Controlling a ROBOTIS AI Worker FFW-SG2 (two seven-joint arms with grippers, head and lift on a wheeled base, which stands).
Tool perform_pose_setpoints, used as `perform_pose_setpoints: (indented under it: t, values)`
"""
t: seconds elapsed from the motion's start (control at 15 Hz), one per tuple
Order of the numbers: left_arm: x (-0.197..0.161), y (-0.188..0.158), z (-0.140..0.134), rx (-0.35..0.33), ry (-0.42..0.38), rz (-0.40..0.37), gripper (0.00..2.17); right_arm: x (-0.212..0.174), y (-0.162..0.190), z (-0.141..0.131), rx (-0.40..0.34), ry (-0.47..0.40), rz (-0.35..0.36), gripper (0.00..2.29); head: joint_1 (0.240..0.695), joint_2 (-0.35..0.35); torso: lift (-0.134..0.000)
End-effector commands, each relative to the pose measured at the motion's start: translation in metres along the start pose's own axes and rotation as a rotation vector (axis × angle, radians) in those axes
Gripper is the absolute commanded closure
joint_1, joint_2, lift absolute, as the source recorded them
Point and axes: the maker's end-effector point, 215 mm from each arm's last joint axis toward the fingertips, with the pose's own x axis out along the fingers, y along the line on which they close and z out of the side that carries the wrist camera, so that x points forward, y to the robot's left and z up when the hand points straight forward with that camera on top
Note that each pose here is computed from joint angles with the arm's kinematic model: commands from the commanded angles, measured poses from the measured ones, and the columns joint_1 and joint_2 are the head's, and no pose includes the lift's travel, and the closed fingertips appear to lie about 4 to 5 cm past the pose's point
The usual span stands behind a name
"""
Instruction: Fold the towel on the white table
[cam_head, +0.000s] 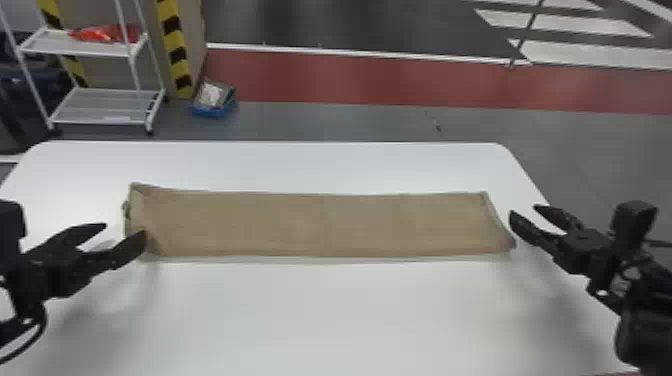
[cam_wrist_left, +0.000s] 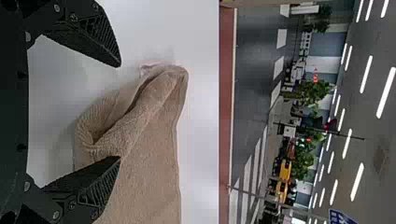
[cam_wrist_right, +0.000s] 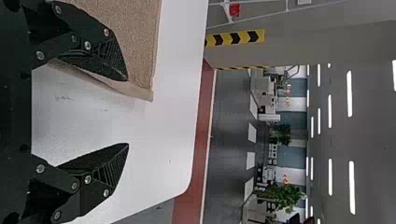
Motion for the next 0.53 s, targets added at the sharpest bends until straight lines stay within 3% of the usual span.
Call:
perform_pose_setpoints:
  t: [0.0,0.47]
  values:
    - [0.01,-0.027,0.002,0.01,0.011,-0.043,0.21,-0.001,-0.001,-0.001,0.001,0.001,-0.002,0.46,0.695,-0.147,-0.123]
    - [0.025,-0.1,0.02,0.031,-0.004,-0.155,0.21,-0.01,-0.011,-0.003,0.009,-0.003,-0.018,0.46,0.695,-0.223,-0.123]
